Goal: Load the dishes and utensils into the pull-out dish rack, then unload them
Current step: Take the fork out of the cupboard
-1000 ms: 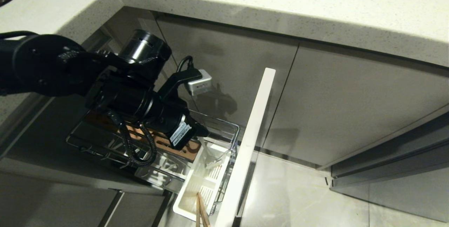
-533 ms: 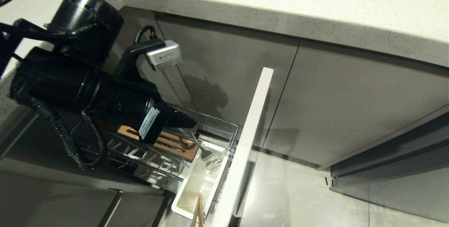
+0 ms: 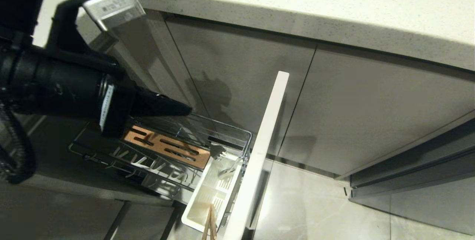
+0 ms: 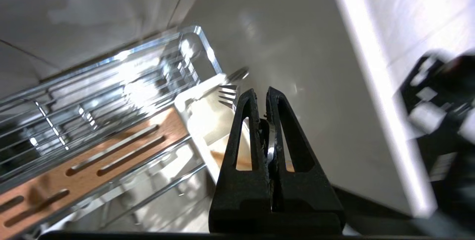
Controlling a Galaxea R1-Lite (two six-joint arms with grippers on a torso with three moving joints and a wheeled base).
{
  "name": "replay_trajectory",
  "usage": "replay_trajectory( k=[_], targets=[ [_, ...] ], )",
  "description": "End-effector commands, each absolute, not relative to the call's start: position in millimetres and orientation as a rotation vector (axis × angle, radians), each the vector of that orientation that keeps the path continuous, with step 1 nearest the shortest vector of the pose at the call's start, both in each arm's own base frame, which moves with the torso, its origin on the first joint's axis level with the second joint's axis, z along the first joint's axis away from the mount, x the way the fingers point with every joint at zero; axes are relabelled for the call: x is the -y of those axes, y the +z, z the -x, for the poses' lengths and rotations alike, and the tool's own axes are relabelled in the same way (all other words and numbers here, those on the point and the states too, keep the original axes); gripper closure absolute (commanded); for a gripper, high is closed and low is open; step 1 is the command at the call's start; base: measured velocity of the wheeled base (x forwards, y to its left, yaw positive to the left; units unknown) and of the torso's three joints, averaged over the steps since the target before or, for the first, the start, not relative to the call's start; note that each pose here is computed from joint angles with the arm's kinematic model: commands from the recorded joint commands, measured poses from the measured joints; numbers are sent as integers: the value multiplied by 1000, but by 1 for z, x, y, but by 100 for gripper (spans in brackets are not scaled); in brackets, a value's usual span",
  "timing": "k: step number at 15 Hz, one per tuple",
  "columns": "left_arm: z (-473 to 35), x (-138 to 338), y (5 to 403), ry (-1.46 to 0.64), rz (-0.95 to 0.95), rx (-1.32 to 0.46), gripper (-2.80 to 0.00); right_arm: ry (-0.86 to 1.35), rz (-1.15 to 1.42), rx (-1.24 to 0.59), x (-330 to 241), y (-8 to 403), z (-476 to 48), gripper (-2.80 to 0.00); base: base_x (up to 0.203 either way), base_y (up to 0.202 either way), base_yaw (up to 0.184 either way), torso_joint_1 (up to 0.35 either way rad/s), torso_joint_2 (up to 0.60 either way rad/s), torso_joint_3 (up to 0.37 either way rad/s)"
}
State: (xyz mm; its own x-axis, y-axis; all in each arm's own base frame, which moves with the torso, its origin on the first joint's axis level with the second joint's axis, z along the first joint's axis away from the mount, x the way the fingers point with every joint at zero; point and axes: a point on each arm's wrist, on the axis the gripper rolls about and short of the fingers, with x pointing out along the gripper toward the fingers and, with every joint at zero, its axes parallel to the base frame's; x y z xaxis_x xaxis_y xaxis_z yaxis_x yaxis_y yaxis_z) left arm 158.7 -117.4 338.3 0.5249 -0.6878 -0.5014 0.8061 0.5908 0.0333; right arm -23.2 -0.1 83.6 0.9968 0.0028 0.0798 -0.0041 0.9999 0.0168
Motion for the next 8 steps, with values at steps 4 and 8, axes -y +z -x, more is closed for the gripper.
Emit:
replay_trajectory(
  k=[4,8],
  targets=[
    [-101,80,373,-911,-186,-287,0,4,-17,54,0,76,21,0,0,0,0,0,0,0],
    [-62,51,385,-894,-159,-160,0,4,-17,54,0,76,21,0,0,0,0,0,0,0]
  ],
)
